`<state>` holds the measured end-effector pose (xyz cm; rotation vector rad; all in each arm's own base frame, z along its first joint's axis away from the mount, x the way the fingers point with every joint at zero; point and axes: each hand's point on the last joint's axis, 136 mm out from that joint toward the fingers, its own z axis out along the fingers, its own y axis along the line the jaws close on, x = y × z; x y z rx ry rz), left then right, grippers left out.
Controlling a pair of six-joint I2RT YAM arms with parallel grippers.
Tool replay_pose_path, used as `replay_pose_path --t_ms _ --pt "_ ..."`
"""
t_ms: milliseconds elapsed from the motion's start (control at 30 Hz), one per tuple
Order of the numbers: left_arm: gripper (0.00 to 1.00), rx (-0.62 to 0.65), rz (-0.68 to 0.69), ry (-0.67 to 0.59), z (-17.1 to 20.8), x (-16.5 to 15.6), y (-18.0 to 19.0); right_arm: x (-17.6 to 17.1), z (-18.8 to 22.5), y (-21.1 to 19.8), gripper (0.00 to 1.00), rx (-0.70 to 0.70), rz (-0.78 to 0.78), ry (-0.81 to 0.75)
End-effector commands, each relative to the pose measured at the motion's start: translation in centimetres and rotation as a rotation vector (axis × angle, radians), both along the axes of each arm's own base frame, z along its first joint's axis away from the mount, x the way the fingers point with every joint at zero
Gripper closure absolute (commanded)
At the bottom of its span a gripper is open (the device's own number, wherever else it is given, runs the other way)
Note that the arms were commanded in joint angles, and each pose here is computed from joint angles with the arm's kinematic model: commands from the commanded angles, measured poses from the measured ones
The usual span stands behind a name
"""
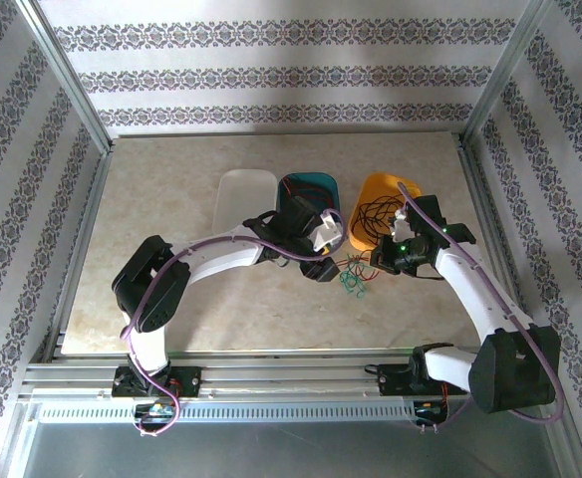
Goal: Untangle the cables
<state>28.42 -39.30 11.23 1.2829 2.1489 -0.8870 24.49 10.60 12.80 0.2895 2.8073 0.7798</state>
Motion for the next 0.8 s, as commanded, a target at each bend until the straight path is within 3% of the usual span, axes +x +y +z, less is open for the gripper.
replay_pose_path --t_ms 0,167,333,467,567,667,767 --pt "0.39 -0.005 -0.019 0.007 0.0 -0.3 0.4 0.2 1.0 0.5 1.0 0.04 0.011 -0.02" --pt "0.41 -0.044 0.0 -0.01 0.3 0.5 -0.4 0.1 1.4 0.7 1.0 0.057 0.014 -0.035" --pt "0.6 -0.041 0.006 -0.009 -0.3 1.1 -0.8 0.2 1.8 0.9 1.0 0.073 0.01 -0.05" --pt "0.66 -0.02 0.009 -0.004 -1.5 1.2 -0.7 0.4 2.1 0.7 1.0 0.074 0.003 -0.062" --pt "0.8 -0.013 0.027 -0.021 -1.7 1.5 -0.5 0.6 2.2 0.6 1.0 0.076 -0.004 -0.061" --pt "0.98 -0.03 0.055 -0.054 -0.6 1.9 -0.3 0.6 1.5 -0.1 1.0 0.039 -0.029 -0.046" --pt "1.0 -0.102 0.095 -0.109 2.4 2.5 0.0 0.6 0.0 -1.8 1.0 -0.046 -0.094 -0.013"
